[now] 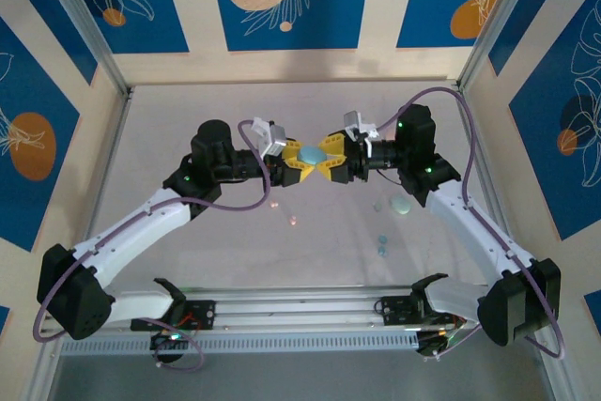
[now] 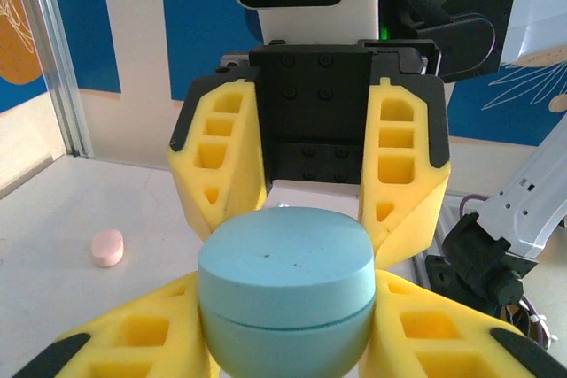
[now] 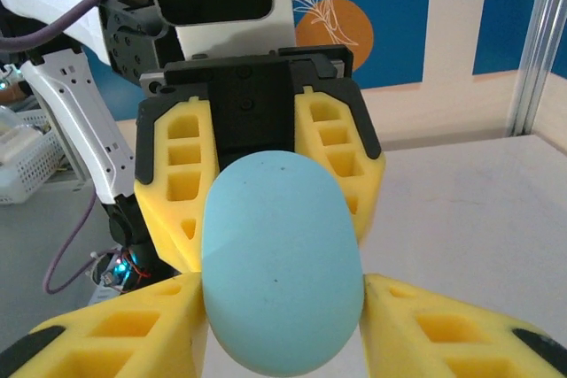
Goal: Insert the wireless bluetooth earbuds into the charging case
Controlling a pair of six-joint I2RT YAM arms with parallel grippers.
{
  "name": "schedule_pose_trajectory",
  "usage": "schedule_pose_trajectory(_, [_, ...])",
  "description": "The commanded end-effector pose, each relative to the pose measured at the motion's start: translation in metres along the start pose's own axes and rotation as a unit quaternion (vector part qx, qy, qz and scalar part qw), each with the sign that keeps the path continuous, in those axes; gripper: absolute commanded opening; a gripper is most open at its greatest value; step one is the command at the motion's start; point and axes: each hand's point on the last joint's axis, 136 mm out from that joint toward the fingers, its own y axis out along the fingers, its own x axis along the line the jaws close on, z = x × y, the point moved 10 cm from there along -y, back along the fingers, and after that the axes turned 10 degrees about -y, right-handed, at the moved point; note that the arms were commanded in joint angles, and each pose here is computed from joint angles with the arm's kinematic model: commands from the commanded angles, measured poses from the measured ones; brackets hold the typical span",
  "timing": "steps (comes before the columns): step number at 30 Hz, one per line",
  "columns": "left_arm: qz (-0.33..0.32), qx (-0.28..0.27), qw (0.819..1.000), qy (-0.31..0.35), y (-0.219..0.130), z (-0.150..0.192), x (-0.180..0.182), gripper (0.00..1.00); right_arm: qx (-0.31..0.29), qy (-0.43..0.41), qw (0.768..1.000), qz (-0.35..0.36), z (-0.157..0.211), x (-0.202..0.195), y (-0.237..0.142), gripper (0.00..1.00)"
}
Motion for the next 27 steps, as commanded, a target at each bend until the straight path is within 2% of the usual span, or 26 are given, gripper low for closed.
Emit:
schedule_pose_trajectory(1, [0.048, 0.004, 0.999, 0.025, -0.001, 0.006, -0.012, 0.30, 0.005, 0.064, 0.997, 0.045, -0.006, -0.018, -0.006, 0.51])
schedule_pose_trajectory(11, [0.038, -0.009, 0.999, 0.022, -0.002, 0.005, -0.011, 0.28, 0.006, 0.118, 0.991, 0.059, -0.007, -0.027, -0.007, 0.58])
schedule_pose_trajectory(16, [0.039, -0.029, 0.999, 0.016, -0.002, 0.003, -0.011, 0.28, 0.025, 0.149, 0.981, 0.119, -0.004, -0.032, -0.009, 0.60])
schedule_pose_trajectory(19, [0.033, -0.044, 0.998, 0.007, -0.002, 0.003, -0.010, 0.28, 0.029, 0.144, 0.982, 0.116, -0.005, -0.029, -0.007, 0.58])
schedule_pose_trajectory(22, [0.027, -0.056, 0.998, -0.001, -0.002, 0.003, -0.009, 0.28, 0.033, 0.121, 0.989, 0.078, -0.008, -0.019, -0.002, 0.57])
schedule_pose_trajectory(27, [0.033, -0.054, 0.998, -0.005, -0.002, 0.003, -0.010, 0.28, 0.037, 0.083, 0.993, 0.070, -0.010, -0.013, -0.001, 0.43])
